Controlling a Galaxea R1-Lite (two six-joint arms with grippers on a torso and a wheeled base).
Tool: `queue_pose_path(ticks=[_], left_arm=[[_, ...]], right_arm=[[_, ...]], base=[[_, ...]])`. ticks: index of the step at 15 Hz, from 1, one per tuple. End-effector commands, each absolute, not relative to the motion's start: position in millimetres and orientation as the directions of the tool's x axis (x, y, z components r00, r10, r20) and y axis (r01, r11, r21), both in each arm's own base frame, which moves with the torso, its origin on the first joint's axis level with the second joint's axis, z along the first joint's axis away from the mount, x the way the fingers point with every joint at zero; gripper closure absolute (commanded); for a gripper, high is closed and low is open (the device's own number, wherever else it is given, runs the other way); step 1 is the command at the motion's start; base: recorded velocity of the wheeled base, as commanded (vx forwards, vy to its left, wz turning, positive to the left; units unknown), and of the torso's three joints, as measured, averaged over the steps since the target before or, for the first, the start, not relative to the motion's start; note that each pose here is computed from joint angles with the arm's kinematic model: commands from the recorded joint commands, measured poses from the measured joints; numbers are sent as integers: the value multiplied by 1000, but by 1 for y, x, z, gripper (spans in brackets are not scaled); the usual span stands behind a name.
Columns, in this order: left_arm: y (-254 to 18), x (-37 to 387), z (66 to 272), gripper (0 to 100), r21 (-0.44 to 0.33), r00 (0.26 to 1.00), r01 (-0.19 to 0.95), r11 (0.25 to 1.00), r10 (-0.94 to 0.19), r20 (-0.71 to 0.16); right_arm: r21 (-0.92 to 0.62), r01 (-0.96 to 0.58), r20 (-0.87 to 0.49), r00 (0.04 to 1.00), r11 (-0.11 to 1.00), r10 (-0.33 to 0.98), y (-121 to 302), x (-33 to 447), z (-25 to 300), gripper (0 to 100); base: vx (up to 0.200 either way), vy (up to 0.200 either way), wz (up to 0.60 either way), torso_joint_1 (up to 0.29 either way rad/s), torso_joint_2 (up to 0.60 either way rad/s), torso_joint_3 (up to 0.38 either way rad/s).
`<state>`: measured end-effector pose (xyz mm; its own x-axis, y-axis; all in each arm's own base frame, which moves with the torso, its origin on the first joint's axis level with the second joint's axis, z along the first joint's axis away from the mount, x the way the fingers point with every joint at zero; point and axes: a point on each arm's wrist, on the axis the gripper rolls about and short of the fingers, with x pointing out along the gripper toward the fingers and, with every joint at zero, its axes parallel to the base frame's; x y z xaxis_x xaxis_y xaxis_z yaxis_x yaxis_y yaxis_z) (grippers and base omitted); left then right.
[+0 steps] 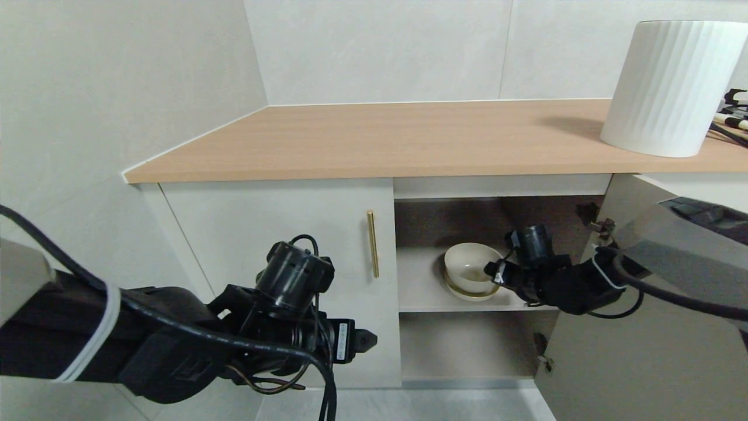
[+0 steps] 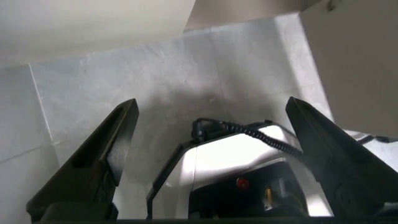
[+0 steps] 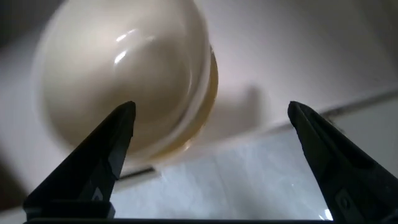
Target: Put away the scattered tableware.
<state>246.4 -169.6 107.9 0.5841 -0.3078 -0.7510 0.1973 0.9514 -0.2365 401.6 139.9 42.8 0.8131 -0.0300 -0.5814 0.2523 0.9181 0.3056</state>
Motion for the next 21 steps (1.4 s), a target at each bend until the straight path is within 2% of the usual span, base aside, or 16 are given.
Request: queue_pose_path(ticks=[1,3,6,10,14,21], left_arm=[[-147,229,154,0,-279,694,195,940,-334,-638],[-126,213,186,0,-283,785,179,942,-309,-536],[-99,187,204,0,-253,842,182,950,-284,-459],[-78,164,200,0,-256,859,149,955,-254,-444],[-76,163,201,0,-256,863,146,956,-249,-439],[-76,162,195,0,-249,853,144,958,-247,-459]], right_arm=[[347,107,-546,831,932,108,138,327,123,0],[357,2,-535,820,934,202,131,274,165,0],[347,-71,-552,791,935,265,123,214,185,0],[349,-124,-548,777,929,309,107,166,204,0],[318,-136,-592,744,938,308,99,144,193,0],[302,-134,-609,735,944,299,101,146,189,0]], base=[[0,0,0,0,0,0],[0,0,0,0,0,0],[0,0,0,0,0,0],[0,0,0,0,0,0],[0,0,0,0,0,0],[-200,0,0,0,3,4]])
